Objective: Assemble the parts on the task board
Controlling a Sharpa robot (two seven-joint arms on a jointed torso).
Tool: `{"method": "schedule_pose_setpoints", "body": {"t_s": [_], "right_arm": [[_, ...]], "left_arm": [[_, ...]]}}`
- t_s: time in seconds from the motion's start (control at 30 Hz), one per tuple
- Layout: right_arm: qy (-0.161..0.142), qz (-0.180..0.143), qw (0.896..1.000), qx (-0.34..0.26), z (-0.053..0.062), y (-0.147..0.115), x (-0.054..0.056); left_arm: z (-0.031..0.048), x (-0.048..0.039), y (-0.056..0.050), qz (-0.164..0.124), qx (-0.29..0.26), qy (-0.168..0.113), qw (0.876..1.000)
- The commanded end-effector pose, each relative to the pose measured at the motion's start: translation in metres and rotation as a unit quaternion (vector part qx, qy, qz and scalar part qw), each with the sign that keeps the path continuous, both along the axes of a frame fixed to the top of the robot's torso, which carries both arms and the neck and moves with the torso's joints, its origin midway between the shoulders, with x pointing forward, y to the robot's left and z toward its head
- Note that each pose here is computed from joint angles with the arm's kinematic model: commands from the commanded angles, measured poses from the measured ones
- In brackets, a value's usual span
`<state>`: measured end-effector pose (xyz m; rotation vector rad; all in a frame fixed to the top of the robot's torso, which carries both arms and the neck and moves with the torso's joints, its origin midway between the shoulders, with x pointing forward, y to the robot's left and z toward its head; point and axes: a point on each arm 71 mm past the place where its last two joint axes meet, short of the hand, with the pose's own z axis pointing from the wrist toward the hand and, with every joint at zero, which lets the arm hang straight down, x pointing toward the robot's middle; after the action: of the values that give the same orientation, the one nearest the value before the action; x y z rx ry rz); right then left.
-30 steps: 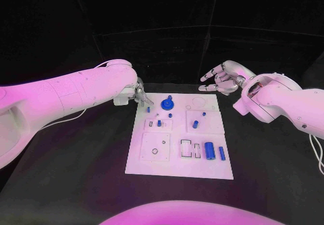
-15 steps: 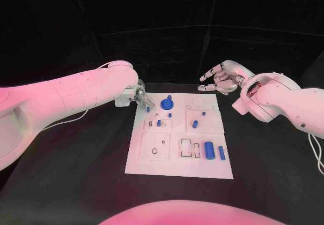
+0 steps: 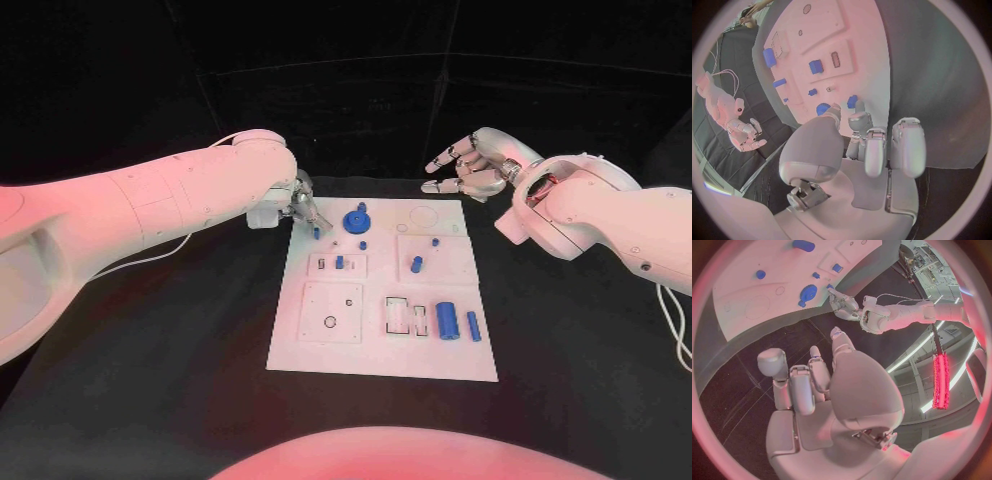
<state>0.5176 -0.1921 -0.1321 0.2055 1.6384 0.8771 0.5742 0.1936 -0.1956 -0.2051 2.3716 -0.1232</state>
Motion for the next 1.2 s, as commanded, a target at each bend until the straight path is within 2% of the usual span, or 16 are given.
{"method": "schedule_pose_setpoints", "body": {"t_s": [0.03,0.7,1.2], "right_arm": [[-0.003,0.005,1.000,0.000,0.0016,0.0012,-0.0001],[-0.003,0.005,1.000,0.001,0.0017,0.0017,-0.0002],[-0.003,0.005,1.000,0.001,0.0018,0.0018,-0.0003]], "left_arm": [[0.0002,0.0001,-0.0011,-0.006,-0.004,0.004,1.000],[-0.0014,-0.0007,-0.0011,-0.009,-0.012,0.021,1.000],[-0.0012,0.0011,-0.0001,-0.006,-0.016,0.018,1.000]]}}
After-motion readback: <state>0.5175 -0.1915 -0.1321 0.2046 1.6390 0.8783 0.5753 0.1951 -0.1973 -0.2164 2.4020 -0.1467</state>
